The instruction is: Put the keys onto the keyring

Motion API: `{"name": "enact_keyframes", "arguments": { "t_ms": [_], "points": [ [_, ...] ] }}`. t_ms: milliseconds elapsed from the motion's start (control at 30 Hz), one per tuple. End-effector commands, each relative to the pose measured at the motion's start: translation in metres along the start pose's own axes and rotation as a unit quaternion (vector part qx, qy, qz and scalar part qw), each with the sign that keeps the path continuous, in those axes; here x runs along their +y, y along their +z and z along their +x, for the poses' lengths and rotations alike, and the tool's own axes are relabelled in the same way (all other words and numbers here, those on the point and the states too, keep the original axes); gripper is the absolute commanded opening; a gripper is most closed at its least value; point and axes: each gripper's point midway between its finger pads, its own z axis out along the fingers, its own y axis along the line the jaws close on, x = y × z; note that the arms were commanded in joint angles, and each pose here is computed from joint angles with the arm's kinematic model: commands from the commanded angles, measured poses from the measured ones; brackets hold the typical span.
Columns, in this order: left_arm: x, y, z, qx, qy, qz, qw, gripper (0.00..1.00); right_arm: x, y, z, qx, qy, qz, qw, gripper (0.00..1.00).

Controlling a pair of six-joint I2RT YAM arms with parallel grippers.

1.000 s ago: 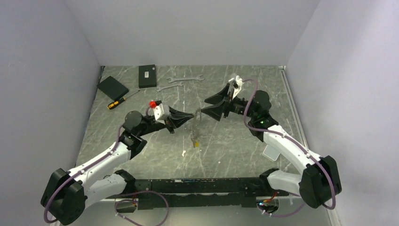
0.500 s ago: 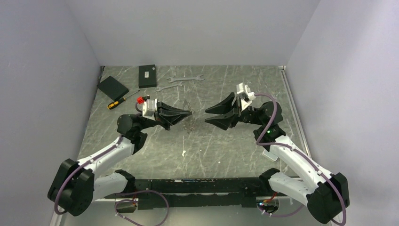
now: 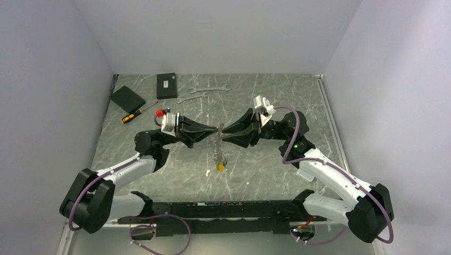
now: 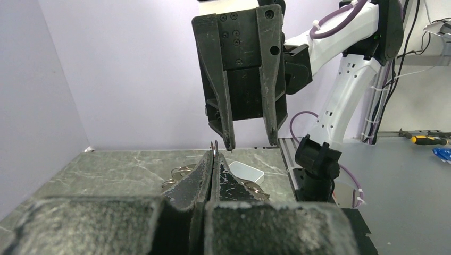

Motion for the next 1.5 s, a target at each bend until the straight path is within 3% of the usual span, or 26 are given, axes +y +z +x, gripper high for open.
{"name": "enact_keyframes", "arguments": {
  "t_ms": [0,200,433,800,1167,1467],
  "points": [
    [-0.010,0.001,-0.018,-0.029,0.036,0.020,0.999,0.00,0.005,0.008,-0.020,-0.014,-0.046,-0.006,0.999,0.34],
    [-0.011,0.002,-0.020,-0.030,0.037,0.024,0.999,0.00,0.001,0.012,-0.017,-0.010,-0.049,0.000,0.999,0.32],
    [-0.014,0.001,-0.021,-0.029,0.040,0.028,0.998,0.00,-0.011,0.005,-0.022,-0.018,-0.067,0.055,0.996,0.44],
    [-0.016,0.002,-0.022,-0.029,0.039,0.032,0.998,0.00,-0.015,0.001,-0.017,-0.012,-0.071,0.073,0.995,0.45],
    [-0.019,0.004,-0.022,-0.028,0.036,0.038,0.998,0.00,-0.014,0.008,-0.017,-0.008,-0.061,0.050,0.997,0.36],
    [-0.019,0.005,-0.019,-0.027,0.032,0.040,0.998,0.00,-0.011,0.011,-0.018,-0.013,-0.058,0.035,0.998,0.21]
  ]
}}
